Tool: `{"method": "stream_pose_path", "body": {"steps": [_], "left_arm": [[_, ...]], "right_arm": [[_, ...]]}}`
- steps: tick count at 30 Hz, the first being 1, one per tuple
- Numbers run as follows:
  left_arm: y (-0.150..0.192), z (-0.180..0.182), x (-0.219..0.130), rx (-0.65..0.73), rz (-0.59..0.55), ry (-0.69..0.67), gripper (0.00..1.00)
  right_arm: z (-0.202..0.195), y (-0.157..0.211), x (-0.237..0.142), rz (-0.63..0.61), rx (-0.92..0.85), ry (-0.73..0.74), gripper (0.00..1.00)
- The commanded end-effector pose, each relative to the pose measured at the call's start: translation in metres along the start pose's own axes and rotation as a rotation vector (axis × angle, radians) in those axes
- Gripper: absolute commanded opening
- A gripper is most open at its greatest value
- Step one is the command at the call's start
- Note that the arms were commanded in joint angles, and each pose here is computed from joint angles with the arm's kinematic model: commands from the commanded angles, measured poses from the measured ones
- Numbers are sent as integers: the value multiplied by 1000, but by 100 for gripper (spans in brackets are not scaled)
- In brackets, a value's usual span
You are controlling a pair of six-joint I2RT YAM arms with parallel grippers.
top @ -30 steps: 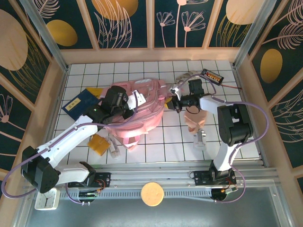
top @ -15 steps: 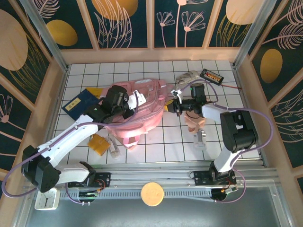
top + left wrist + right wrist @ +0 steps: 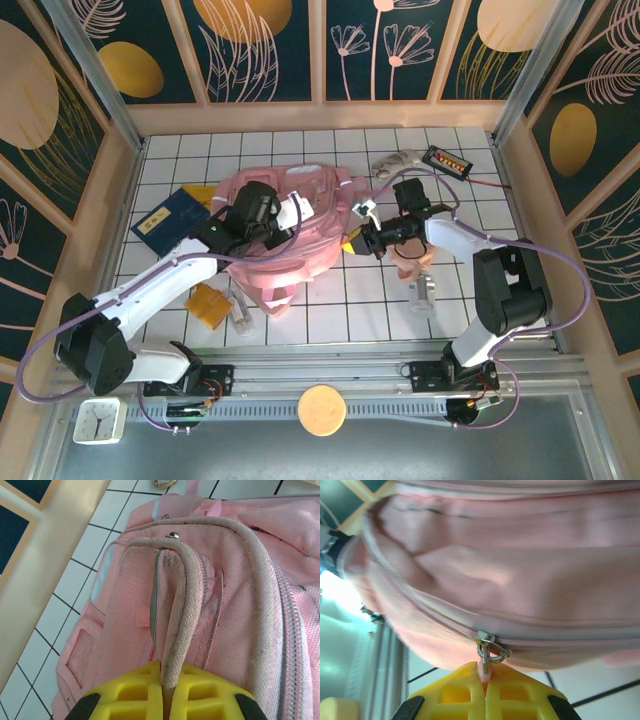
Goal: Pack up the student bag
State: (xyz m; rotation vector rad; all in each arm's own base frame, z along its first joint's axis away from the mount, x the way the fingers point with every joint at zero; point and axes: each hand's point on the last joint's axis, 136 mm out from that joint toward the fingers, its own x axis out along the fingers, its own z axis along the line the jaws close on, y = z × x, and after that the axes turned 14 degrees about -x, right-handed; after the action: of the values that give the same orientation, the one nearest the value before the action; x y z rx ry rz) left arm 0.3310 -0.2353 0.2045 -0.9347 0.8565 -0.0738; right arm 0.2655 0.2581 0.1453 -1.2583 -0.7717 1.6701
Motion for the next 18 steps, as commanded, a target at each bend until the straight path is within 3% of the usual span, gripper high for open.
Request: {"method": "stream_pose_path", "body": {"steps": [1, 9, 14, 18], "left_arm": [[-29, 37, -4, -74, -90, -170, 0], [-47, 21, 8, -204, -96, -113, 0], [-59, -8, 25, -244, -92, -99, 0], [-72, -10, 30, -357, -107, -76, 0]], "right_arm": [[41, -13, -5, -45, 63, -151, 0], [63, -33, 29, -141, 230, -264, 0], [61, -64, 34, -354, 349, -274, 0], [65, -87, 45, -529, 448, -342, 0]]}}
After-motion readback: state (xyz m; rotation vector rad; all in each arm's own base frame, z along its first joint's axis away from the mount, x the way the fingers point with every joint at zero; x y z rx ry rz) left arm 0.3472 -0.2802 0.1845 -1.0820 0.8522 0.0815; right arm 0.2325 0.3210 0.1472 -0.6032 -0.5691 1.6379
